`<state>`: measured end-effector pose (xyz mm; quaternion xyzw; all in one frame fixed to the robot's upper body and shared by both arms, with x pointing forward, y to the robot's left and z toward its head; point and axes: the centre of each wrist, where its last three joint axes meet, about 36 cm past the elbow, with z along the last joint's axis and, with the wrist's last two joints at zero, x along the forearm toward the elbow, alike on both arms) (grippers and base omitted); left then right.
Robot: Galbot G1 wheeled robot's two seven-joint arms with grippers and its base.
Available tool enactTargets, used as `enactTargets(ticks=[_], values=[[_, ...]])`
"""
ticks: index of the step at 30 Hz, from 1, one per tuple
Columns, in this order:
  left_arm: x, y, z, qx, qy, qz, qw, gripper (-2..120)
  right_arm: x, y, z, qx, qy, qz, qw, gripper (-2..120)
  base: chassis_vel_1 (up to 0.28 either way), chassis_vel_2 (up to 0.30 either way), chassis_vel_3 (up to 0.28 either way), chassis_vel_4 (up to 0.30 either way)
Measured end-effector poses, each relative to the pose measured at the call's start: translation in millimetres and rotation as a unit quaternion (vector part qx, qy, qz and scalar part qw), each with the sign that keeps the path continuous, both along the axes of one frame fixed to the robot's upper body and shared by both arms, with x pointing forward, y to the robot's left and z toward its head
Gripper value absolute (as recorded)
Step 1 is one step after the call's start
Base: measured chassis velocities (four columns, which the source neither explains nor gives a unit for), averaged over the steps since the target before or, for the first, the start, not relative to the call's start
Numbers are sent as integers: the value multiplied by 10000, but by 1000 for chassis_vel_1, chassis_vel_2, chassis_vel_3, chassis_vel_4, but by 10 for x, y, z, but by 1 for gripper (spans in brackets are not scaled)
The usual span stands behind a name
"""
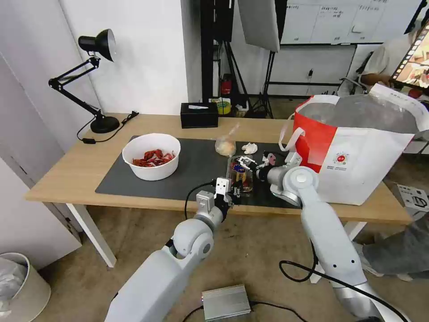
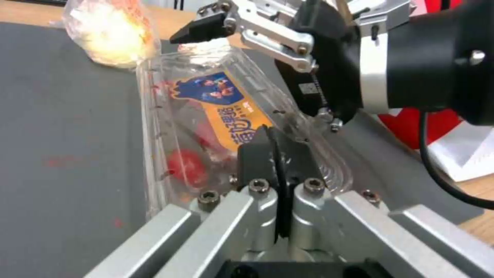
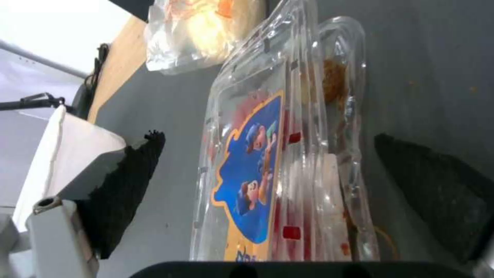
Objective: Pick up the trash from the table and place it into the takeout bag.
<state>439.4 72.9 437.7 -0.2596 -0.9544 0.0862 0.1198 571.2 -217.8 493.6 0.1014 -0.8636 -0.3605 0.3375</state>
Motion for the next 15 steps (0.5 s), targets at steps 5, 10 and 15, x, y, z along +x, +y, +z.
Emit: enactTargets(ticks=[5,10,15], values=[[-7,1,10,-10,-9,6,10000,0,12,35,-8,-5,-15,88,10000,100,0,0,0,0],[-6,0,11,-16,-7,13,10000,0,54,64,12,-7,-29,106,9999,100,0,0,0,0],[-10,-10,8,-31,1,12,10000,0,78,70,1,-4,-4,99,10000,100,0,0,0,0]])
